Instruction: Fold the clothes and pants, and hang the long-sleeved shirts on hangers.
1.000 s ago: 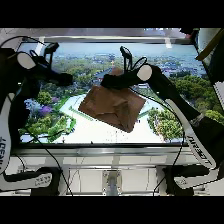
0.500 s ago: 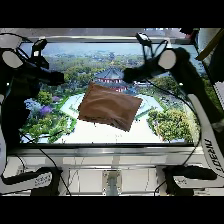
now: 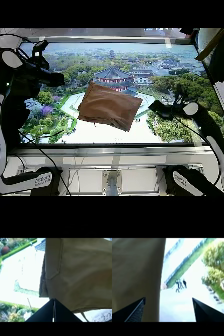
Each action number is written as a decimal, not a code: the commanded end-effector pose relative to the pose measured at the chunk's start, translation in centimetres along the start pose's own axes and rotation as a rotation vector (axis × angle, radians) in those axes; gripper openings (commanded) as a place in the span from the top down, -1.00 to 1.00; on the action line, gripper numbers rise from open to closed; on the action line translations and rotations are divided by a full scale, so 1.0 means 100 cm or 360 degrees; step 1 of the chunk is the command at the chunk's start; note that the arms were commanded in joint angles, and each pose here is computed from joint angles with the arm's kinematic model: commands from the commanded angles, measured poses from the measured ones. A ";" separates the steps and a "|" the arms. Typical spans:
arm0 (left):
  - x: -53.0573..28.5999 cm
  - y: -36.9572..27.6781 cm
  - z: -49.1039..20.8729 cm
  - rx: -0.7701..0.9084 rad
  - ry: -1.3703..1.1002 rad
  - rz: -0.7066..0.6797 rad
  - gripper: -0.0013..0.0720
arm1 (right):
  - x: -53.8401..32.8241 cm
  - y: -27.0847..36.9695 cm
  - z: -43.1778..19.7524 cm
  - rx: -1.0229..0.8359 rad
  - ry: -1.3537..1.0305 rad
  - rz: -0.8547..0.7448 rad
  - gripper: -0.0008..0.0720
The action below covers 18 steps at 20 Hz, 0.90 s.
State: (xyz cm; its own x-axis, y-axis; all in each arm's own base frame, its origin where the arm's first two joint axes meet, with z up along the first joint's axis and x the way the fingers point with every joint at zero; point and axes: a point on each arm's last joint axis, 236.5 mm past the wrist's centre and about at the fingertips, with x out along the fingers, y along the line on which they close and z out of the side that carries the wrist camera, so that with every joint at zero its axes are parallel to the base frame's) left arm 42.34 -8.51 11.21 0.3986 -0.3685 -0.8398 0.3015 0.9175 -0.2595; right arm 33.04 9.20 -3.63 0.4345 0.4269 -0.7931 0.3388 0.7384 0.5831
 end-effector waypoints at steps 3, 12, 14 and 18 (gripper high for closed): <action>0.000 -0.002 0.000 -0.0004 0.0000 -0.0010 0.94 | 0.043 0.013 -0.019 0.0506 0.0255 0.0598 -0.96; 0.000 -0.002 0.000 -0.0054 0.0001 -0.0016 0.94 | 0.100 0.046 -0.017 0.0289 0.0344 0.0638 -0.95; 0.000 -0.003 0.000 -0.0053 0.0003 -0.0017 0.94 | 0.108 0.052 -0.024 0.0259 0.0380 0.0630 -0.92; 0.000 -0.002 0.000 -0.0053 0.0003 -0.0016 0.94 | 0.115 0.073 -0.044 0.0167 0.0476 0.0663 -0.68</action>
State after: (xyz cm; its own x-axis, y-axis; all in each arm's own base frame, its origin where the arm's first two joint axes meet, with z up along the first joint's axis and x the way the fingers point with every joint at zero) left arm 42.22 -8.71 11.26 0.3940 -0.3777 -0.8379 0.2794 0.9178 -0.2823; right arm 37.03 19.84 -9.43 0.3350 0.7944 -0.5067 0.3125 0.4137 0.8551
